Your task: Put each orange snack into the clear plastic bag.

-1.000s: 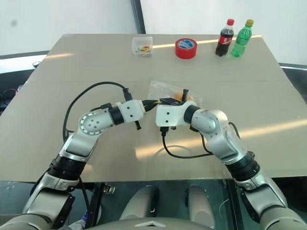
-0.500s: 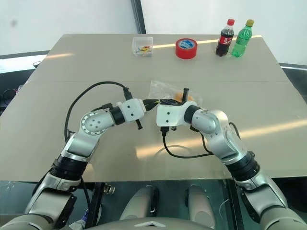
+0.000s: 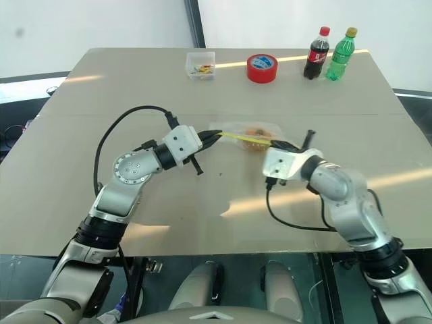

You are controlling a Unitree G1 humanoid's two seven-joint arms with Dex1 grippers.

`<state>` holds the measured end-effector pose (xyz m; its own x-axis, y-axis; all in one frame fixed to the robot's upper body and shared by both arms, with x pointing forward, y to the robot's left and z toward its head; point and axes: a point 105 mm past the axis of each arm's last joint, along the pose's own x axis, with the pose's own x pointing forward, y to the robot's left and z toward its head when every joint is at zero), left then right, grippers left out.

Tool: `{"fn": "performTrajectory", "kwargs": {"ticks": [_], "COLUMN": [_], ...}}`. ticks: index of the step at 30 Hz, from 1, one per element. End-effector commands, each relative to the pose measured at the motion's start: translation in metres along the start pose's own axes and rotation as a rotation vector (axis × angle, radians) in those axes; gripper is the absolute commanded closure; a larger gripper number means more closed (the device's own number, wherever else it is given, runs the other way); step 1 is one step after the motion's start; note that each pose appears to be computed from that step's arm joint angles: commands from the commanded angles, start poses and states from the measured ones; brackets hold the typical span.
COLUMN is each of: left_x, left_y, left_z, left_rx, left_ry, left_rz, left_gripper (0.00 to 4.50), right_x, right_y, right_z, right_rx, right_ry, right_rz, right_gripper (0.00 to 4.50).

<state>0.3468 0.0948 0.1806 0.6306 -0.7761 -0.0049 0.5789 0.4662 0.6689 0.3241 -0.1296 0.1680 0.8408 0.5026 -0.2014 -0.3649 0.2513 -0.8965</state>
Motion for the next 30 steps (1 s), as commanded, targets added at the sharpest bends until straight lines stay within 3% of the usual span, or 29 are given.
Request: {"fn": "performTrajectory", "kwargs": {"ticks": [1,8,12,18,22,26,30], "left_x": [-0.018,-0.016,-0.007,0.016,0.020,0.018,0.009], "left_y": [0.038,0.048,0.078,0.111,0.124,0.116,0.067], "left_z": [0.002,0.006,0.016,0.018,0.020,0.020,0.003], "left_rx": [0.023,-0.013,-0.073,-0.025,-0.009,-0.009,-0.029], "left_ry": [0.002,-0.021,-0.073,-0.070,-0.092,-0.114,-0.088], "left_rz": [0.146,0.182,0.286,0.362,0.384,0.328,0.164], "left_gripper": [4.50,4.50,4.50,4.50,4.50,4.50,4.50], "right_x": [-0.018,-0.020,-0.009,0.002,-0.001,-0.012,-0.019], "right_y": [-0.023,-0.048,-0.077,-0.134,-0.149,-0.138,-0.079], "right_z": [-0.037,-0.032,-0.028,-0.040,-0.044,-0.041,-0.034], "right_rx": [0.003,0.028,-0.009,-0.065,-0.094,-0.072,0.008], "right_ry": [0.146,0.109,0.076,0.102,0.102,0.071,0.035], "right_rz": [-0.074,-0.147,-0.201,-0.363,-0.411,-0.388,-0.204], "right_gripper": [4.49,4.49,4.49,4.49,4.49,4.49,4.49]}}
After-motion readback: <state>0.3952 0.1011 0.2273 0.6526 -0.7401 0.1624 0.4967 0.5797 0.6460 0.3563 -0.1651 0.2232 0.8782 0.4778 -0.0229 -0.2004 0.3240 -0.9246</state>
